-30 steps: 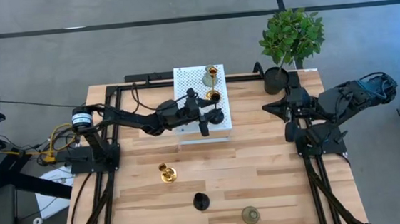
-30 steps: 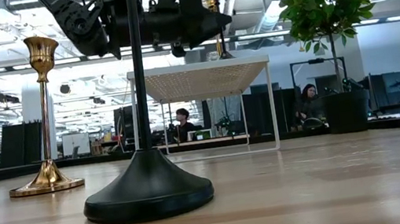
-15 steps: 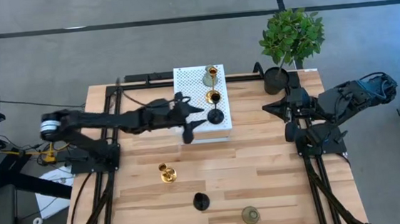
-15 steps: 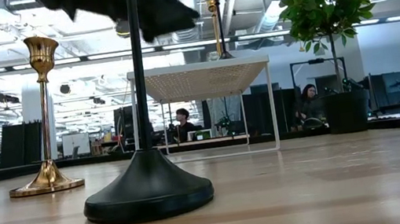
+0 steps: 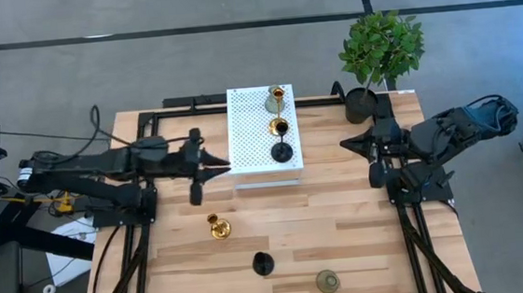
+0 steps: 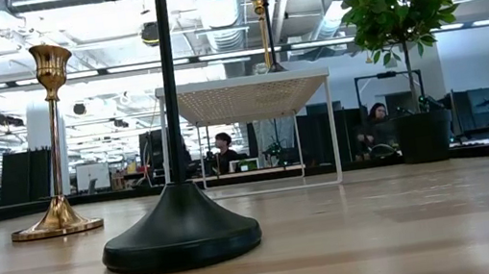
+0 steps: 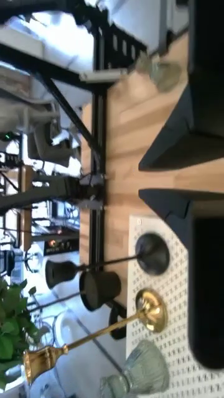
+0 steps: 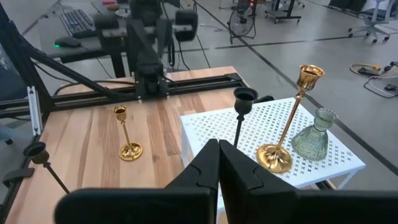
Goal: Pick & Place candle stick holders
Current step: Put the green candle holder on the shelf
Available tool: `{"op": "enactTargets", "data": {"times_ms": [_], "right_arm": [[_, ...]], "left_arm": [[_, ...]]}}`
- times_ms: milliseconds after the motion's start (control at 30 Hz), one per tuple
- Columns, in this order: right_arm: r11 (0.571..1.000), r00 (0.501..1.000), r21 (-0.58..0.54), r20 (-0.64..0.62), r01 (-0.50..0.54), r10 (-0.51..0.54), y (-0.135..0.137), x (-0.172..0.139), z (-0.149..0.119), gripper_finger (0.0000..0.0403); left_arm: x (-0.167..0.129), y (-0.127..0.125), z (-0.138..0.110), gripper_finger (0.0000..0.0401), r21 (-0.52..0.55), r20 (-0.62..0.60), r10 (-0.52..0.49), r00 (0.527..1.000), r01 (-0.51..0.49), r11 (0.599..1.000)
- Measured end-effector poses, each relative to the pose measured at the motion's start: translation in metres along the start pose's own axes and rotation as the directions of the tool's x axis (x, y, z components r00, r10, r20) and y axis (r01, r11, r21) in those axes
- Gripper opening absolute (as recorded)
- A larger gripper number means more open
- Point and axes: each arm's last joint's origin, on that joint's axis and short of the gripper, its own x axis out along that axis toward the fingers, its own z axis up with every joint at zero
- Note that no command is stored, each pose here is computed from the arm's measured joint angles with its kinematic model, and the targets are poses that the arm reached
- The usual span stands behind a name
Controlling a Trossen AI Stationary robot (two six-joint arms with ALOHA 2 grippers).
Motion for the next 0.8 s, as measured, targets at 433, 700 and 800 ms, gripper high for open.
{"op": "enactTargets", "data": {"times_ms": [433,700,800], "right_arm": [[0.999,0.998,0.026,-0.061,0.019,-0.018,0.021,0.027,-0.004,0.0000],[0.999,0.999,0.044,-0.040,0.015,-0.014,0.023,0.028,-0.002,0.0000],[0.998,1.000,0.070,-0.023,0.010,-0.009,0.023,0.028,0.000,0.0000]], "left_arm": [[-0.038,-0.011,-0.022,0.0004,-0.061,-0.236,-0.073,0.969,0.061,0.996],[-0.036,-0.018,-0.033,0.0003,-0.097,-0.286,-0.114,0.951,0.090,0.991],[-0.035,-0.020,-0.038,0.0003,-0.126,-0.301,-0.127,0.945,0.092,0.988]]}}
